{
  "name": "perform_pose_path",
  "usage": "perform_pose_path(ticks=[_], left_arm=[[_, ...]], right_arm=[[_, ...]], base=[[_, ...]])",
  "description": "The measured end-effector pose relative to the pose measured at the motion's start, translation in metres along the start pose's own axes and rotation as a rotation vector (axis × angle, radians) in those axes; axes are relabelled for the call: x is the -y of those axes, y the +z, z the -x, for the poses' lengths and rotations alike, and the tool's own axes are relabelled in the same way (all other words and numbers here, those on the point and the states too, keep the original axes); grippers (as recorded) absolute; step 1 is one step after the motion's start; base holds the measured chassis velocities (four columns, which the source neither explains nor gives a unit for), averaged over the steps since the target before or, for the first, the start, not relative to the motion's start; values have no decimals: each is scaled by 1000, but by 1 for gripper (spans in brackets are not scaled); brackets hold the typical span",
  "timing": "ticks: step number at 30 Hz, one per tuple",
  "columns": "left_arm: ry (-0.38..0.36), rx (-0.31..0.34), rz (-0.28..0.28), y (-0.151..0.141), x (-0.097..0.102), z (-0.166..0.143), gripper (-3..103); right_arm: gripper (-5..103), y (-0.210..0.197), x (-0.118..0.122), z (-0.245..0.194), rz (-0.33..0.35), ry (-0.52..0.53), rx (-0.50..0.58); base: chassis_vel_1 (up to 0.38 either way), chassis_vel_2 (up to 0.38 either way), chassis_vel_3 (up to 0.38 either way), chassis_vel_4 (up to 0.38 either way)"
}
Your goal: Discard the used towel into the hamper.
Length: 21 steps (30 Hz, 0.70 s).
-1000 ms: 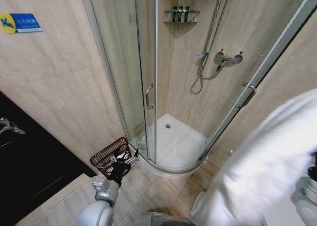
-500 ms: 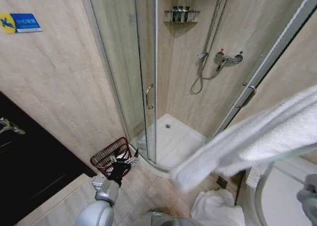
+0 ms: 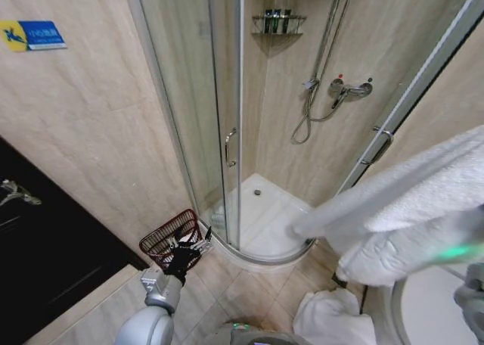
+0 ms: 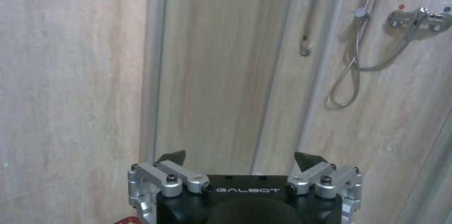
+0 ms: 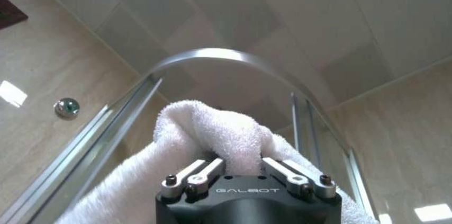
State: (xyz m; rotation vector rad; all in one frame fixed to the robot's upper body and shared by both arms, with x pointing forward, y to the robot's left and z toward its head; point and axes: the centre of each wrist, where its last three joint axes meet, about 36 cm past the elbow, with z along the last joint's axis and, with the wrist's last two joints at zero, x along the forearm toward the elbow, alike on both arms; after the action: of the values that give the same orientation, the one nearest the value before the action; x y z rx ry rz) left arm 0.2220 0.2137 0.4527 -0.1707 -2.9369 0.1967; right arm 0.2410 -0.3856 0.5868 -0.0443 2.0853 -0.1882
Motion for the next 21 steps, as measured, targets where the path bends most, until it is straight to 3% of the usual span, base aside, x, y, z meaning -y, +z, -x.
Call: perform_pose_path(ticks=[7, 21], left_arm=[[0, 0, 0, 0, 0, 0, 100], [0, 0, 0, 0, 0, 0, 100]], right_arm=[[8, -1, -1, -1, -1, 3, 1], [8, -9, -12, 0, 6, 4, 8]], base=[[89, 72, -107, -83], [3, 4, 0, -2]])
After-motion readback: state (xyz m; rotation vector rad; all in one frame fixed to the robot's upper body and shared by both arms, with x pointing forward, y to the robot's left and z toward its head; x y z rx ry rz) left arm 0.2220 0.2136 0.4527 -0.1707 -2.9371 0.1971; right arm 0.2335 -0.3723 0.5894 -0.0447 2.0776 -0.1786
